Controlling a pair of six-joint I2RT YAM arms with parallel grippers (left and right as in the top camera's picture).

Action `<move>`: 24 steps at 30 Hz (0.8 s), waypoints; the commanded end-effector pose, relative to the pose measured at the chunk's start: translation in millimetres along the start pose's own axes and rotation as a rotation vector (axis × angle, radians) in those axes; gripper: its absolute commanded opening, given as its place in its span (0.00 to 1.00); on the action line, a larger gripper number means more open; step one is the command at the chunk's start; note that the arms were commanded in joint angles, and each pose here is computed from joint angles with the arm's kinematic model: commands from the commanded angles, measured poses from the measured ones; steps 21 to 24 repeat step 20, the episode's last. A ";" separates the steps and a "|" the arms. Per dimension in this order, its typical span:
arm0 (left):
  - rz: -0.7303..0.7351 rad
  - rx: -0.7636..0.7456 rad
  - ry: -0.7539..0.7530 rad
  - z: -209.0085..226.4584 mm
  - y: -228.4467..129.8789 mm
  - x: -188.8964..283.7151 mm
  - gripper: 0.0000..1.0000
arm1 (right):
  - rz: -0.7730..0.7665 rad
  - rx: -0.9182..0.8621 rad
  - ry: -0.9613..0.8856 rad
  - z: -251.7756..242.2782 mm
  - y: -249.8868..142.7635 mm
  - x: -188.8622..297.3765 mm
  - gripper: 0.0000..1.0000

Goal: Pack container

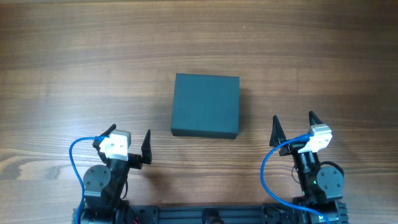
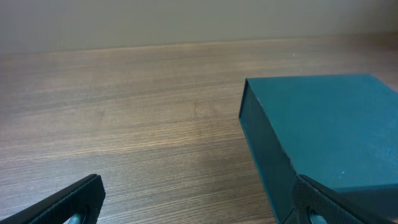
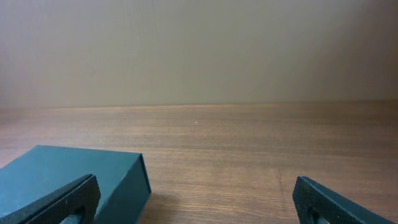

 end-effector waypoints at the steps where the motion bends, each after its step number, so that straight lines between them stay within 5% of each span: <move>1: 0.003 0.015 -0.021 -2.7 -2.5 -0.5 1.00 | -0.020 0.005 0.017 2.7 3.6 0.8 1.00; 24: 0.003 0.015 -0.021 -2.7 -2.6 -0.5 1.00 | -0.020 0.006 0.017 2.7 3.6 0.8 1.00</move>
Point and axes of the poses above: each gripper's point midway between its finger pads, its own x axis back along the fingers, its own z axis along the line the jaws close on, y = z × x, the point moved 3 cm from there along x, back along the fingers, and after that the axes turned 14 degrees about x, right-handed, at the moved point
